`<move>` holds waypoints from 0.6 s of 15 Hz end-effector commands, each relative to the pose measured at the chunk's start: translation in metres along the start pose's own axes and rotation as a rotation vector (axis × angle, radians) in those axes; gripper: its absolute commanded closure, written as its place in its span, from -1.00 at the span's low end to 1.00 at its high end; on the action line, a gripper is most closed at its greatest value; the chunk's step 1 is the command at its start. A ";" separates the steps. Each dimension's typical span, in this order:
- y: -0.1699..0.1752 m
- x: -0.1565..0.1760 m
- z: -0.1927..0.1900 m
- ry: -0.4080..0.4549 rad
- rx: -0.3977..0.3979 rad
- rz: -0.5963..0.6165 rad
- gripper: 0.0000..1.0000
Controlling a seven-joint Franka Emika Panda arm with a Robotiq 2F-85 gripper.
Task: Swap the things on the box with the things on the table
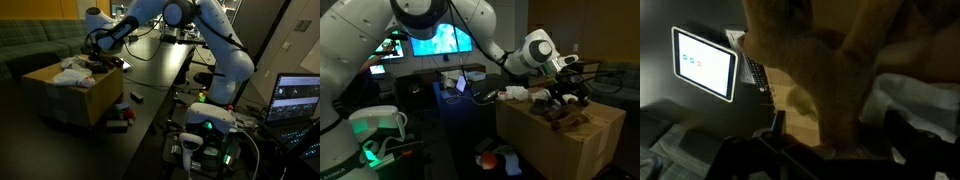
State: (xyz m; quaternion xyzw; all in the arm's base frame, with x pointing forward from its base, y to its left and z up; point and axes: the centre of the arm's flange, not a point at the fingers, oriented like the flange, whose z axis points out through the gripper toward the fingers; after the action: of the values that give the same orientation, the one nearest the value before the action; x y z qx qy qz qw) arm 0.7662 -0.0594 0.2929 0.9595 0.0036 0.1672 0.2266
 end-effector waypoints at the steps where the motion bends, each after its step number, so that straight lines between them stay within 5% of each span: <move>1: -0.002 0.015 -0.037 0.053 -0.018 -0.018 -0.99; 9: -0.045 0.046 -0.082 0.167 0.050 -0.088 -1.00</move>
State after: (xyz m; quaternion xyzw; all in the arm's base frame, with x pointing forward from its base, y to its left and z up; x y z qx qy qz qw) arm 0.7764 0.0053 0.3451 0.9500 0.0437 0.2190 0.2183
